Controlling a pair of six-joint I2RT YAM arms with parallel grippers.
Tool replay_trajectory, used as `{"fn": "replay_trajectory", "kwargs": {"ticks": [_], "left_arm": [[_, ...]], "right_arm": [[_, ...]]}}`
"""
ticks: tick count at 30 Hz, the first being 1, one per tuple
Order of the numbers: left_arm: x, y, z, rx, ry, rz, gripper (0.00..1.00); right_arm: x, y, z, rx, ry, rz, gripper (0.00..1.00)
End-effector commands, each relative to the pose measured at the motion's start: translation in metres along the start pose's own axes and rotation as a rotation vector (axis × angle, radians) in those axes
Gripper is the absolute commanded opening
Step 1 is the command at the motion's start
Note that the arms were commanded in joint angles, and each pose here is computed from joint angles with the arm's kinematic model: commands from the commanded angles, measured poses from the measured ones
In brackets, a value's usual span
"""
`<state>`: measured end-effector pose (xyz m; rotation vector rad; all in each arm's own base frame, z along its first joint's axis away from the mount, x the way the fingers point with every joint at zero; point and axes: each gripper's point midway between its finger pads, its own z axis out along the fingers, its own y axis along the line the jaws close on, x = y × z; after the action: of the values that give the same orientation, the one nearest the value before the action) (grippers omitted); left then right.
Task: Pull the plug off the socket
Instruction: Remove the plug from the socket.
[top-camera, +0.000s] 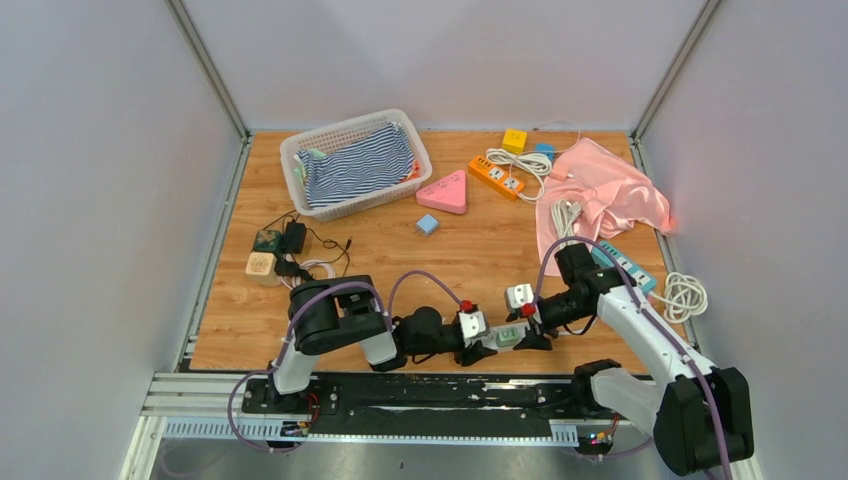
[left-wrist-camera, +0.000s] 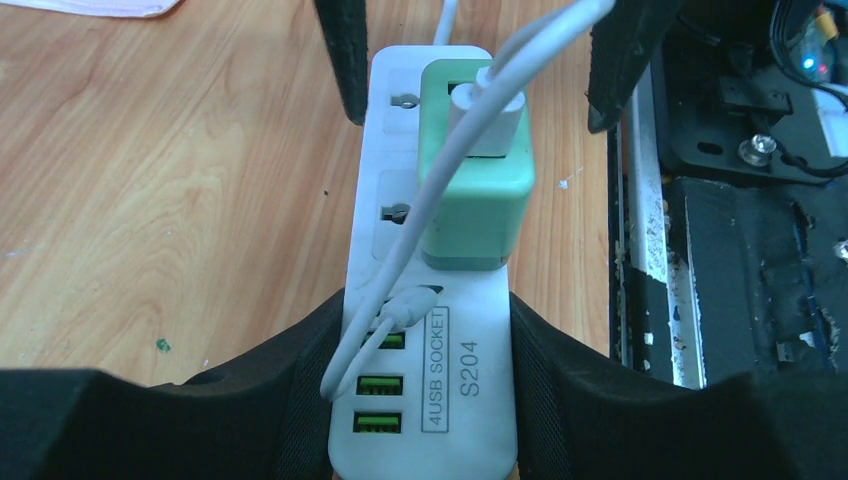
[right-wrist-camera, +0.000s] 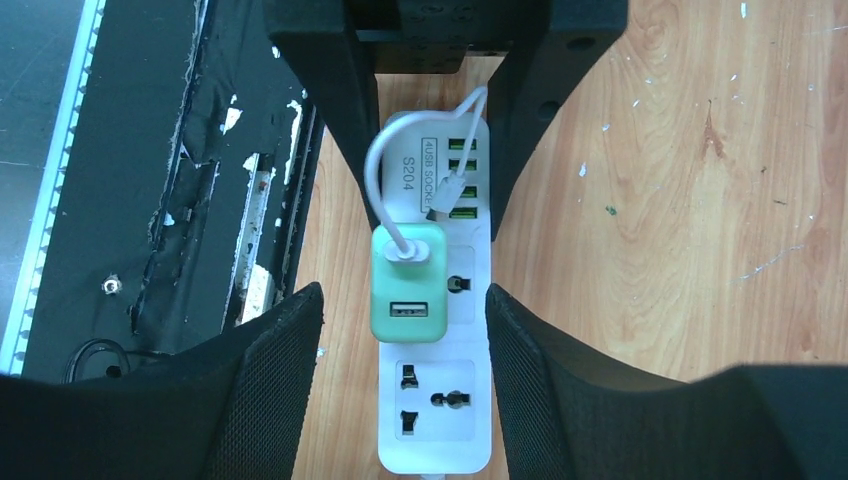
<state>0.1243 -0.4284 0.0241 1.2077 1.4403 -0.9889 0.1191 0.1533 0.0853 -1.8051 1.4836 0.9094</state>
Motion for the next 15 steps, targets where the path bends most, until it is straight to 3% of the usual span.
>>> {"fn": "replay_trajectory", "kwargs": {"ticks": [1, 15], "left_arm": [[-0.0015, 0.0019, -0.0003, 0.015, -0.035, -0.105, 0.00], [0.0029, 0.0078, 0.0025, -0.014, -0.009, -0.108, 0.00]], "right_arm": [[0.0077, 0.0047, 0.0064, -0.027, 0.030, 0.006, 0.62], [0.0115, 0.0049, 0.0130, -0.049, 0.049, 0.016, 0.54]]}}
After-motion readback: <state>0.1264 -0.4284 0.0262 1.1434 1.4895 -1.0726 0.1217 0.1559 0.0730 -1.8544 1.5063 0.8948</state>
